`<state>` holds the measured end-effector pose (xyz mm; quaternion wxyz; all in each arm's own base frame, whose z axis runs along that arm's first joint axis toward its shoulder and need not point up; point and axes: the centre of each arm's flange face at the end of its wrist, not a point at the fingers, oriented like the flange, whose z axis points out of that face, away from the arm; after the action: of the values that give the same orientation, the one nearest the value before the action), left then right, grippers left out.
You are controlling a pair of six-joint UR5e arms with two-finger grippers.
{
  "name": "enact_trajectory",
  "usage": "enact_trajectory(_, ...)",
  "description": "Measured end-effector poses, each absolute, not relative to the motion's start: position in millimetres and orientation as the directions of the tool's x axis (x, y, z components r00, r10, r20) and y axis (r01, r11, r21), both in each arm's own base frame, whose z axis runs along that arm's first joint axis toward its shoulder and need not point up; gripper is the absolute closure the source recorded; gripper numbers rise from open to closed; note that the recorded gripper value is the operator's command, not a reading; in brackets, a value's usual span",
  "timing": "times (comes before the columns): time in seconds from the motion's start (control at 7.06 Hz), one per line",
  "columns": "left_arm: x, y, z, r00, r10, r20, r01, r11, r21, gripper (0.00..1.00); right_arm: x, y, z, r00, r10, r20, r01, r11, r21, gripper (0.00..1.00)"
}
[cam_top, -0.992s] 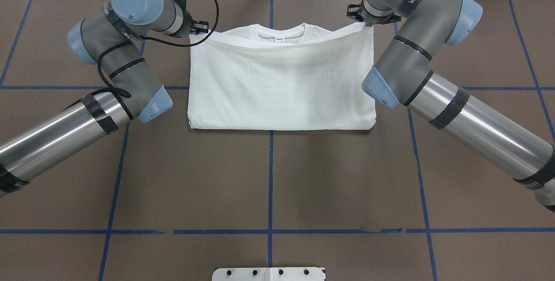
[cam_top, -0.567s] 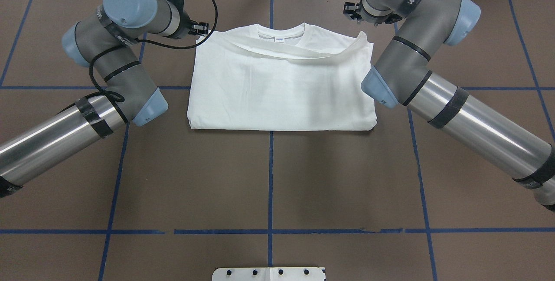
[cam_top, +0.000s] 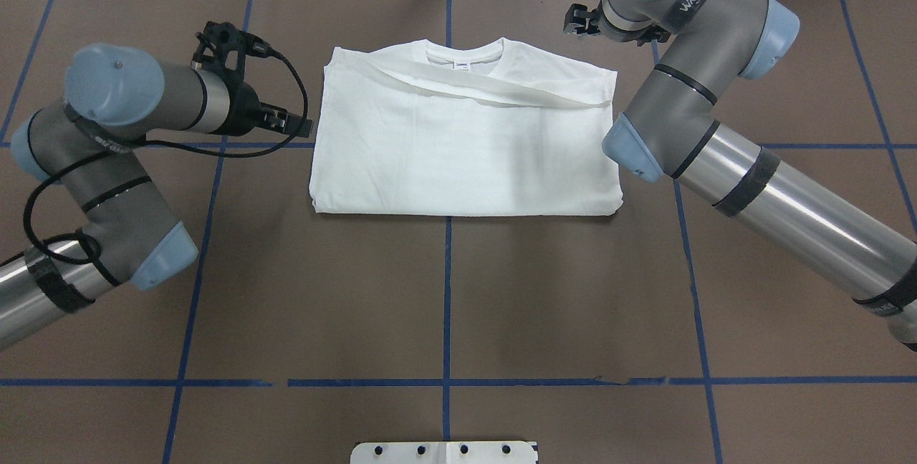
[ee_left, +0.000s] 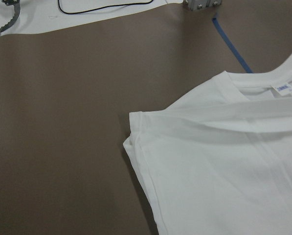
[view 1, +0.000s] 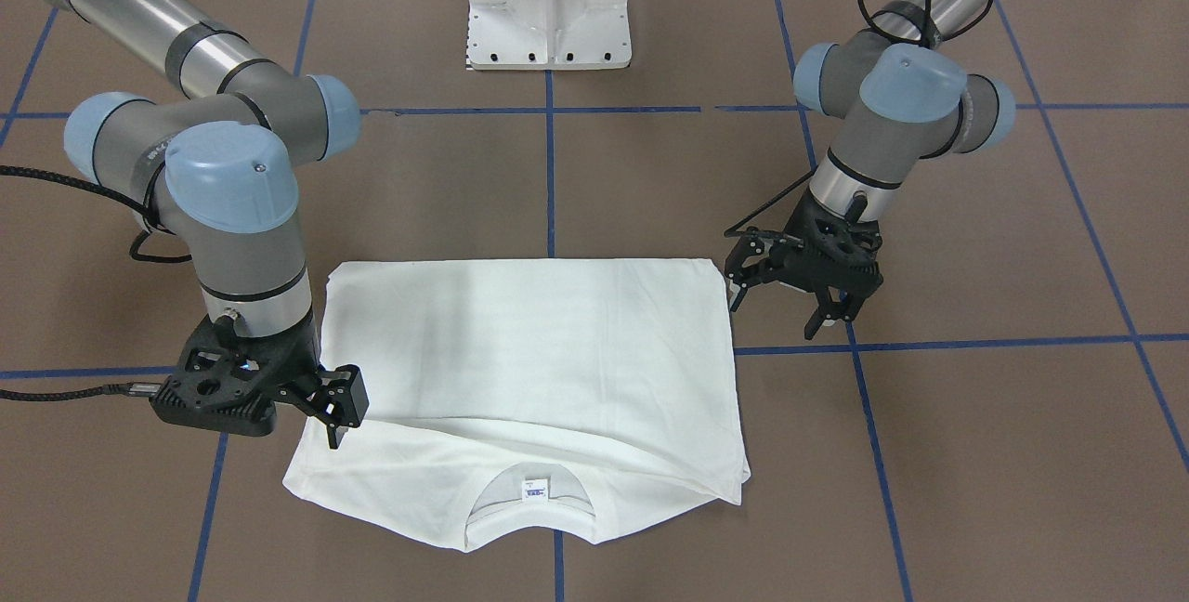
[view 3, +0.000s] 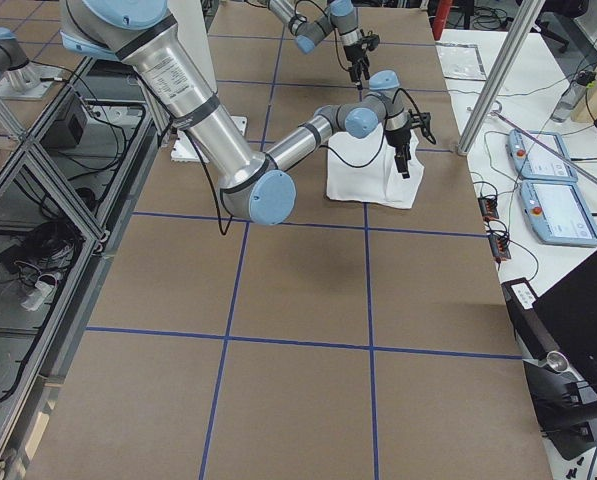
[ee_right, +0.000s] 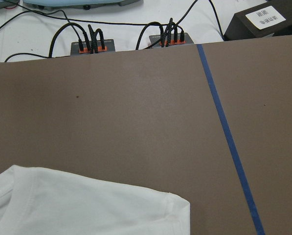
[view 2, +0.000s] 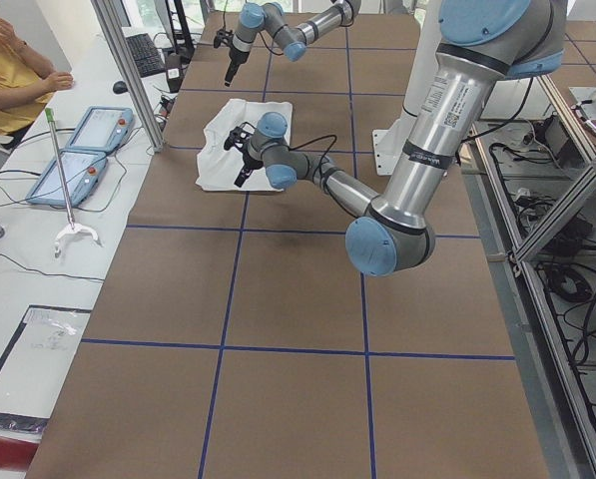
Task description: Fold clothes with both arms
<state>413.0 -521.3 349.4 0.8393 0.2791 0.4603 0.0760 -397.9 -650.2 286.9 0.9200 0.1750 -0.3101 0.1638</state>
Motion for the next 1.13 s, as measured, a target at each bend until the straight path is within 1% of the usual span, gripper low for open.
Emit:
enact_trajectory(0.14,437.1,-490.6,361.2,0.534,0.365,-0.763,0.141,0.851,0.506,0.15,-398.9,-649.2,286.5,0.754,0.191,0.629,-0.408,0.886,0.221,0.00)
enact_trajectory(0.28,461.6,-466.1,365.2,0.515,0.332,-0.790,0.156,0.870,0.468,0.28,-400.1,-648.3,286.6,0.754,0.189,0.629,-0.407,0.886,0.221,0.00)
enact_trajectory(0.42,479.0,-450.4,365.6,0.502,0.302,-0.811,0.170,0.885,0.434,0.37,-400.9,-647.8,286.3,0.754,0.187,0.629,-0.405,0.887,0.222,0.00)
enact_trajectory(0.57,486.7,-443.5,366.7,0.498,0.284,-0.820,0.176,0.892,0.416,0.52,-401.1,-647.5,285.9,0.754,0.186,0.630,-0.405,0.887,0.222,0.00)
enact_trajectory(0.71,489.9,-441.2,368.3,0.497,0.275,-0.823,0.178,0.896,0.407,0.79,-402.1,-646.8,285.2,0.754,0.185,0.631,-0.404,0.887,0.223,0.00)
enact_trajectory(0.85,491.6,-440.6,369.3,0.497,0.265,-0.826,0.181,0.899,0.398,1.00,-403.0,-646.3,284.7,0.753,0.183,0.631,-0.403,0.888,0.223,0.00)
enact_trajectory(1.13,492.0,-440.6,368.6,0.493,0.254,-0.832,0.188,0.903,0.387,1.00,-404.8,-645.1,284.5,0.754,0.181,0.632,-0.400,0.889,0.223,0.00)
